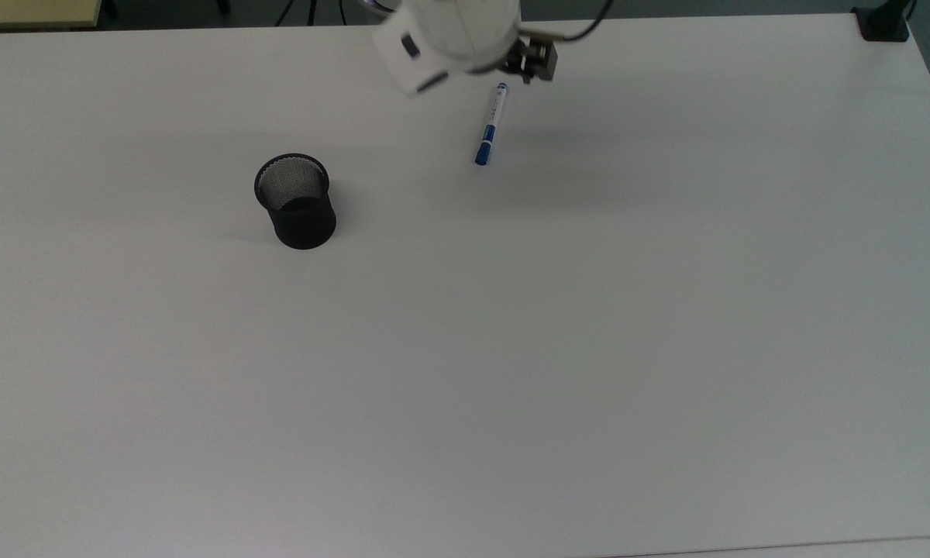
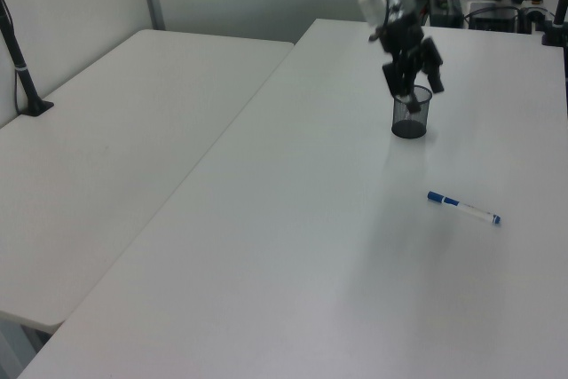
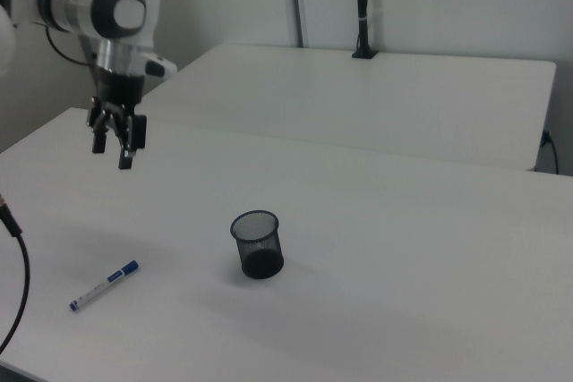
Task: Remove the marker
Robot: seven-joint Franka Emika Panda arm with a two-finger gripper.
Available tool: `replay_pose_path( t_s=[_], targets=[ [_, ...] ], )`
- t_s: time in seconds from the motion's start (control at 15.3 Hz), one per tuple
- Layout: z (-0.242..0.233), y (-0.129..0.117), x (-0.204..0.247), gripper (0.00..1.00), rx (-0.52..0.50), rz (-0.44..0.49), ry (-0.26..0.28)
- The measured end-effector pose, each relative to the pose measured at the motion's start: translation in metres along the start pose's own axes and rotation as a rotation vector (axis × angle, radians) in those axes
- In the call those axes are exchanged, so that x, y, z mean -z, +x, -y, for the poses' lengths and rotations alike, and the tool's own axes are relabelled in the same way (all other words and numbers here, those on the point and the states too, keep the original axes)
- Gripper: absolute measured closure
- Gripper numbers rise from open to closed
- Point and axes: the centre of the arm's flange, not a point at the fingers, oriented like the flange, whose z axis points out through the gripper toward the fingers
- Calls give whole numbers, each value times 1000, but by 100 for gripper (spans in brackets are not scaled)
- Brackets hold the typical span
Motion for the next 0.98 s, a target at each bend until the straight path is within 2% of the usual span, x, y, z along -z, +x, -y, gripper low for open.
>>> replay_pose_path(
  t_s=[0.13,0.39,0.59,0.72,0.85,0.98],
  targets=[
    [-11,-25,31,0,-13,-85,-16],
    [-48,-73,86,0,-54,-231,-11],
    [-88,-100,121,0,-70,-337,31],
    [-104,-103,130,0,-44,-386,46],
    [-114,-92,132,0,0,-430,46],
    [-121,-78,128,0,51,-461,21]
  ],
)
